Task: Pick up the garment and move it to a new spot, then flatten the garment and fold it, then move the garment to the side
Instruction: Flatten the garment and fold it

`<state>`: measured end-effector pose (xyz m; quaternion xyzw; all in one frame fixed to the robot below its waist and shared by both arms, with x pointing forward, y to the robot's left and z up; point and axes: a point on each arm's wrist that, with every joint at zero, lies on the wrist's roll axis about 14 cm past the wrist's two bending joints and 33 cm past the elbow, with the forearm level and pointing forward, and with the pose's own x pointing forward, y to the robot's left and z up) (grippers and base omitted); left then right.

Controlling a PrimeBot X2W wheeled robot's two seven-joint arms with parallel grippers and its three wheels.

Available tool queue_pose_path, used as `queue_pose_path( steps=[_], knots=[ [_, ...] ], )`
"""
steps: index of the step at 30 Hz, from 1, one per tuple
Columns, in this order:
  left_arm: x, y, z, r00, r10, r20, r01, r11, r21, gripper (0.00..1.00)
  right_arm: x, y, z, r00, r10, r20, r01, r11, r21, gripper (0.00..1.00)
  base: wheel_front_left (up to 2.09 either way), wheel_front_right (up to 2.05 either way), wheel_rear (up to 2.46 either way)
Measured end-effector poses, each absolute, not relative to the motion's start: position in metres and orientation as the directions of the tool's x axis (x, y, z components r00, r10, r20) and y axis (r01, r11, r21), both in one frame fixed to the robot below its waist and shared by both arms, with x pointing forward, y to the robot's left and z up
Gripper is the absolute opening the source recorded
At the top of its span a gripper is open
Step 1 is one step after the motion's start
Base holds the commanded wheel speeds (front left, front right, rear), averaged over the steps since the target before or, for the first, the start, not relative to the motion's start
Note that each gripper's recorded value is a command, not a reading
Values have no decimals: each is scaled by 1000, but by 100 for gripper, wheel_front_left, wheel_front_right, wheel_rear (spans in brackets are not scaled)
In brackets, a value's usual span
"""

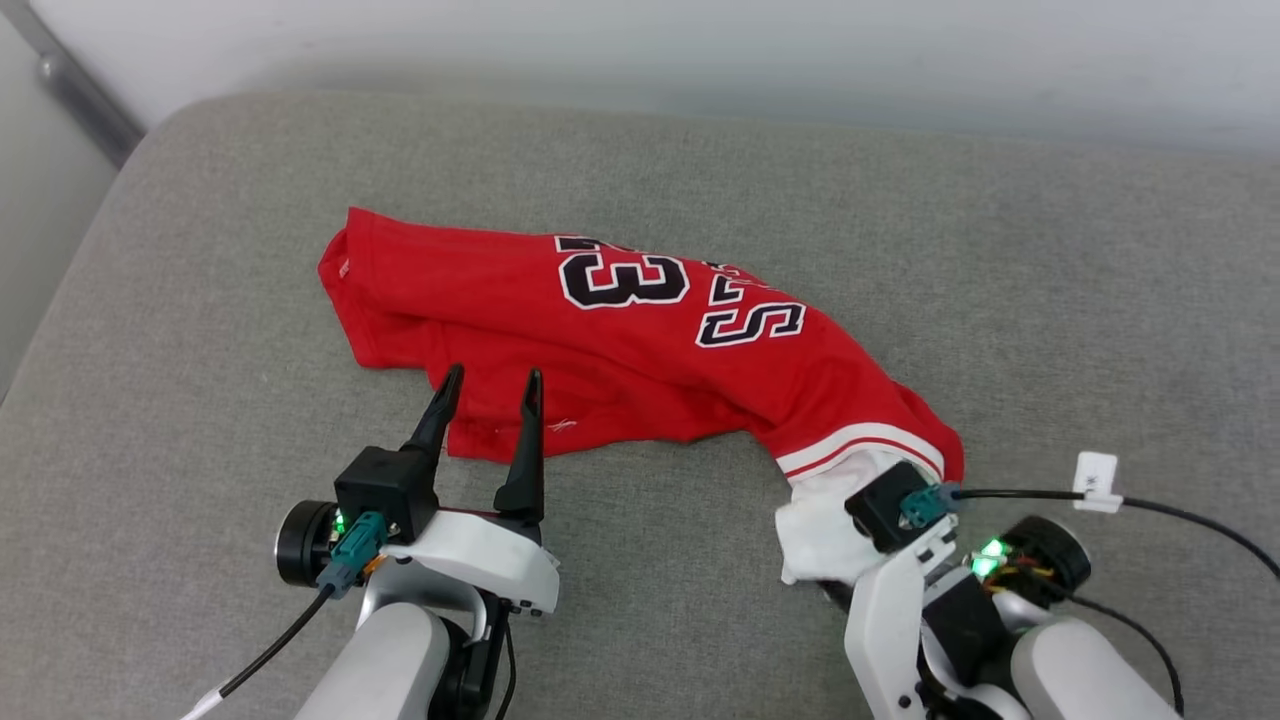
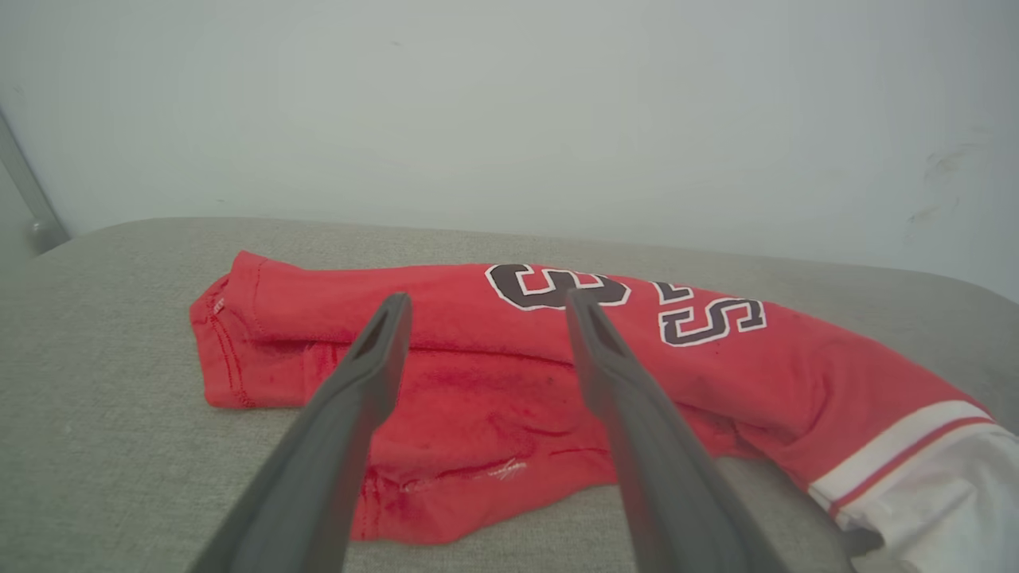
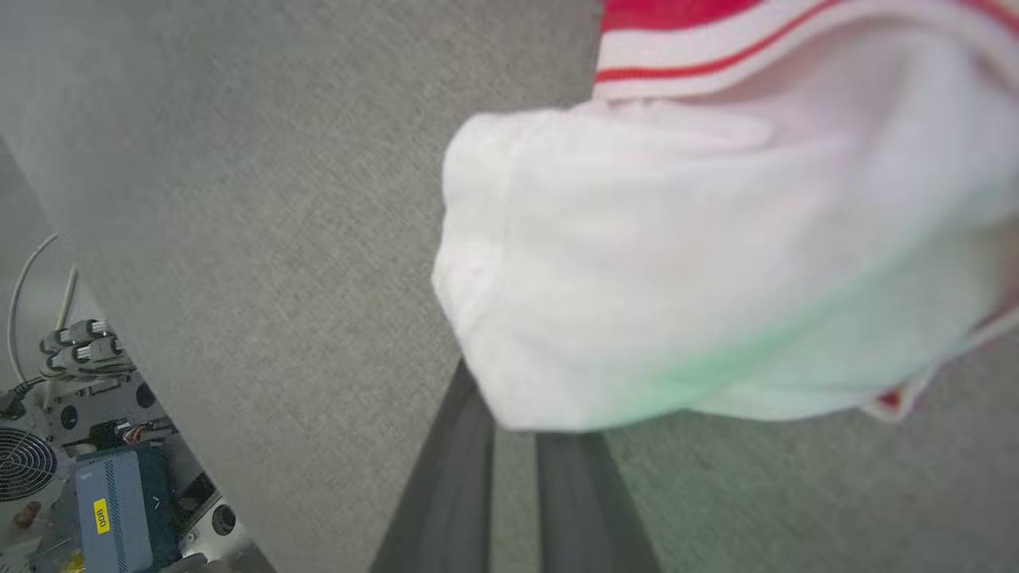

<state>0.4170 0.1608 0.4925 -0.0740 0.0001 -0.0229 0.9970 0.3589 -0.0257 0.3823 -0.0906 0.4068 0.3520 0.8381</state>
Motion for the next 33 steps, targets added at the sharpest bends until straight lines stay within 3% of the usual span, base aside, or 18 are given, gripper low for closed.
queue_pose_path(
  steps=[6, 9, 14, 22, 25, 26, 28, 29, 30, 31, 33],
  knots=[
    [413, 153, 499, 998, -67, 21, 70, 986, -152, 100, 398, -27, 457, 641, 563, -521, -640, 767, 42, 0, 0, 0, 0],
    [412, 143, 504, 995, -97, 35, 102, 983, -150, 100, 433, -77, 499, 807, 440, -395, -485, 875, -15, 0, 0, 0, 0],
    [413, 135, 503, 992, -122, 27, 125, 981, -152, 100, 455, -133, 513, 892, 289, -348, -314, 949, -15, 0, 0, 0, 0],
    [420, 132, 490, 991, -134, -10, 131, 980, -150, 100, 459, -241, 470, 897, -9, -442, 54, 994, 90, 0, 0, 0, 0],
    [425, 132, 485, 990, -138, -22, 133, 980, -149, 100, 445, -276, 435, 846, -103, -523, 191, 975, 117, 0, 0, 0, 0],
    [427, 131, 478, 989, -141, -40, 133, 980, -150, 100, 423, -290, 397, 781, -144, -608, 277, 952, 129, 0, 0, 0, 0],
    [428, 131, 475, 989, -142, -47, 134, 980, -150, 100, 408, -288, 376, 747, -145, -649, 309, 940, 145, 0, 0, 0, 0],
    [429, 130, 474, 988, -144, -49, 135, 979, -150, 100, 405, -287, 371, 743, -147, -653, 319, 936, 152, 10, 0, 0, 0],
    [429, 129, 474, 988, -148, -50, 139, 979, -150, 100, 403, -289, 370, 748, -155, -645, 328, 932, 157, 48, 0, 0, 0],
    [430, 128, 473, 987, -150, -51, 141, 978, -151, 100, 403, -290, 371, 759, -162, -631, 334, 928, 163, 100, 0, 0, 0],
    [430, 127, 474, 987, -154, -50, 145, 978, -149, 100, 405, -291, 376, 792, -179, -583, 337, 926, 173, 100, 0, 0, 0]
  ],
)
